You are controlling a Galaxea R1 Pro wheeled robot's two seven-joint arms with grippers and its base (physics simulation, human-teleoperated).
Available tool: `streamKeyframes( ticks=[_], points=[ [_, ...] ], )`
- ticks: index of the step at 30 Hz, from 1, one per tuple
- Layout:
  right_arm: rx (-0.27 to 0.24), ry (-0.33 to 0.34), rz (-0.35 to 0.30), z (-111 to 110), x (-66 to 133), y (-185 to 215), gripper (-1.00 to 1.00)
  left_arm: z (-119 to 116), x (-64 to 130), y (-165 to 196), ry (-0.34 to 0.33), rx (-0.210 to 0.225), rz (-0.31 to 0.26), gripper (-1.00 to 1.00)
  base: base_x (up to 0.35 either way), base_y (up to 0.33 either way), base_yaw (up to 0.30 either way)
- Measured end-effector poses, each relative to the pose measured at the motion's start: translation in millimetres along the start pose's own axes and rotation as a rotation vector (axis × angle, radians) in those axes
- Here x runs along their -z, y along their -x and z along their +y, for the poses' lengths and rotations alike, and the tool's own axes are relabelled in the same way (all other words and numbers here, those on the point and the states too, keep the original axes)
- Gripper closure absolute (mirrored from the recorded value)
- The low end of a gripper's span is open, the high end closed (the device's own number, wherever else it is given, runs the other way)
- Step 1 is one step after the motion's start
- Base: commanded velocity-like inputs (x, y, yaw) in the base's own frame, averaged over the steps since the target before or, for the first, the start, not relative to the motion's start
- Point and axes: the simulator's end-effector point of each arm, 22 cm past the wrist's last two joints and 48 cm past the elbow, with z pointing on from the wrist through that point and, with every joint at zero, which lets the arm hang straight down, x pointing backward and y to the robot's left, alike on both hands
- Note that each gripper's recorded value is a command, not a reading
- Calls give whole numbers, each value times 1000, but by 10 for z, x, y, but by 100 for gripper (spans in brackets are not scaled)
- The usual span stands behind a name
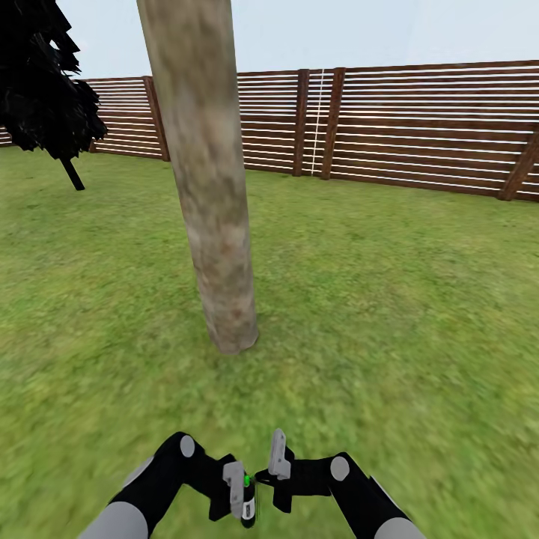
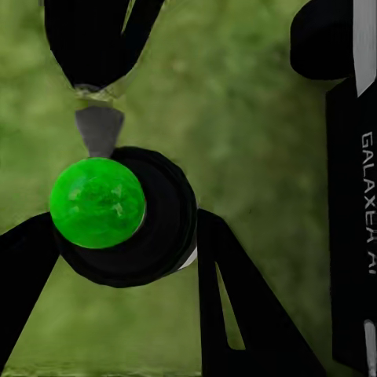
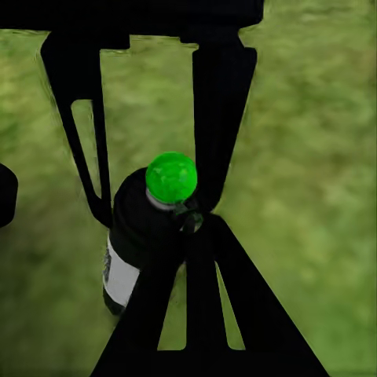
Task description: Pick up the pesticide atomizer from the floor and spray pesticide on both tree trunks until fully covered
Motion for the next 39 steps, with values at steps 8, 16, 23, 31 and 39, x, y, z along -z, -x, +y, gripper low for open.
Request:
streamKeyframes(
  ticks=[8,16,23,31,39],
  points=[
    [0,0,0,0,0,0,100,136,410,-849,45,54,122,100,0,0,0],
    [-1,-1,4,-5,14,-23,-100,182,895,-1630,87,111,232,100,0,0,0],
    [-10,-59,35,-166,168,-240,-100,551,1405,-2000,280,246,200,100,0,0,0],
    [-329,-638,252,-792,1203,-1885,-100,1141,1575,-1897,630,518,-53,100,0,0,0],
    [-643,-1305,372,-915,2350,-2669,-100,1326,1574,-2162,841,953,-35,100,0,0,0]
  ],
)
